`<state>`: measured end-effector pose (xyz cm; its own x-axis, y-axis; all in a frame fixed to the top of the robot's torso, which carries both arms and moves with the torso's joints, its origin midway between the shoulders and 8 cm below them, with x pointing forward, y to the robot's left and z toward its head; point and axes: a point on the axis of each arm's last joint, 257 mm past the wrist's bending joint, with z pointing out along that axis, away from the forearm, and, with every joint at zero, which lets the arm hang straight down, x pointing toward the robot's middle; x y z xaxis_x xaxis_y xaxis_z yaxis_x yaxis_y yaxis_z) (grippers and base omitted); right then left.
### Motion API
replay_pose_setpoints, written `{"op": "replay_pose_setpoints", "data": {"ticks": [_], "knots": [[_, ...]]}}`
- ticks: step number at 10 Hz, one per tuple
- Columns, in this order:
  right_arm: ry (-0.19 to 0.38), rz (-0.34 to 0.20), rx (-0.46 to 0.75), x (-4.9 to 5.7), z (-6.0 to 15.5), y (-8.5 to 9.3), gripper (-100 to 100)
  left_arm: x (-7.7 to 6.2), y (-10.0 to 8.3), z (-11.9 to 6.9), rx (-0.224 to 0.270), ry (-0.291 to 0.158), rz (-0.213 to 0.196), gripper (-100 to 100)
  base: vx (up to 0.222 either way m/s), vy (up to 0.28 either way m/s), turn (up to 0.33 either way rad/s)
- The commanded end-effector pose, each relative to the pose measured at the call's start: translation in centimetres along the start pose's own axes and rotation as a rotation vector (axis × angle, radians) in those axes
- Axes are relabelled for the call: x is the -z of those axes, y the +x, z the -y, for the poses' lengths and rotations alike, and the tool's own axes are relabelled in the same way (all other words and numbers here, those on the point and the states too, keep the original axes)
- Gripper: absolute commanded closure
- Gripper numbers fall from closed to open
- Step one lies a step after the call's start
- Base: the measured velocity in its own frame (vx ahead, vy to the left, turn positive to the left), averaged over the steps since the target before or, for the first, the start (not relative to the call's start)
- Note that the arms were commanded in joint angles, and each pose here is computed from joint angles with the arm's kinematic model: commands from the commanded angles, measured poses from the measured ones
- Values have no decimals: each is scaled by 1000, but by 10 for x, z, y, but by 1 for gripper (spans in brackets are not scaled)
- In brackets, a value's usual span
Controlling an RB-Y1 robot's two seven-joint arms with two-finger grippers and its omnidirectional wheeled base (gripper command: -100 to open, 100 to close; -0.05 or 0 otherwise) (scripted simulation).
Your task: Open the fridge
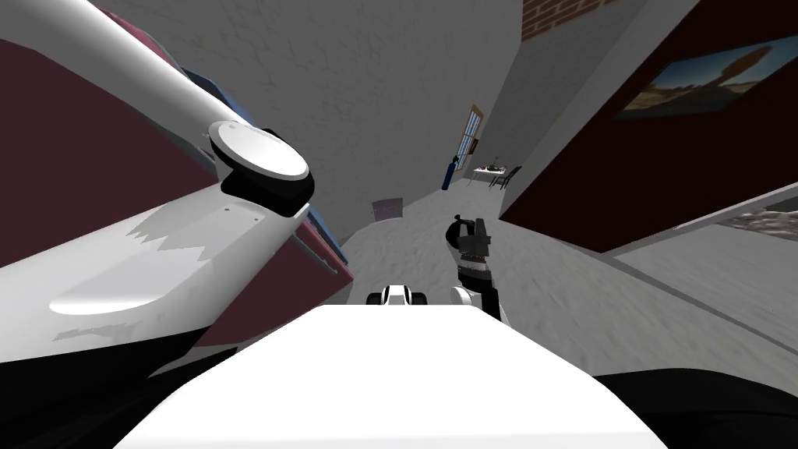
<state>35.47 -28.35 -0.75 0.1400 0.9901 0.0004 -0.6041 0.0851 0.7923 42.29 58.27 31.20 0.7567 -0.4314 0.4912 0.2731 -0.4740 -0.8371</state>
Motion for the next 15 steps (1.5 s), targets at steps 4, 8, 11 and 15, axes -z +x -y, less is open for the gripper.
{"op": "replay_pose_setpoints", "data": {"ticks": [4, 8, 11, 15], "knots": [[0, 0, 0, 0, 0, 0, 0, 1, 30, -16, -27, -46, -81, 100, -287, -54, -26], [1, 0, 1, 0, 0, 0, 0, 8, 73, -48, -63, -136, -204, 100, -74, -7, 250], [1, 0, 1, 0, 0, 0, 0, 16, 100, -64, -80, -184, -292, 100, -58, 0, 201], [1, 0, 1, 0, 0, 0, 0, 30, 134, -82, -95, -237, -412, 100, -75, 3, 242]]}}
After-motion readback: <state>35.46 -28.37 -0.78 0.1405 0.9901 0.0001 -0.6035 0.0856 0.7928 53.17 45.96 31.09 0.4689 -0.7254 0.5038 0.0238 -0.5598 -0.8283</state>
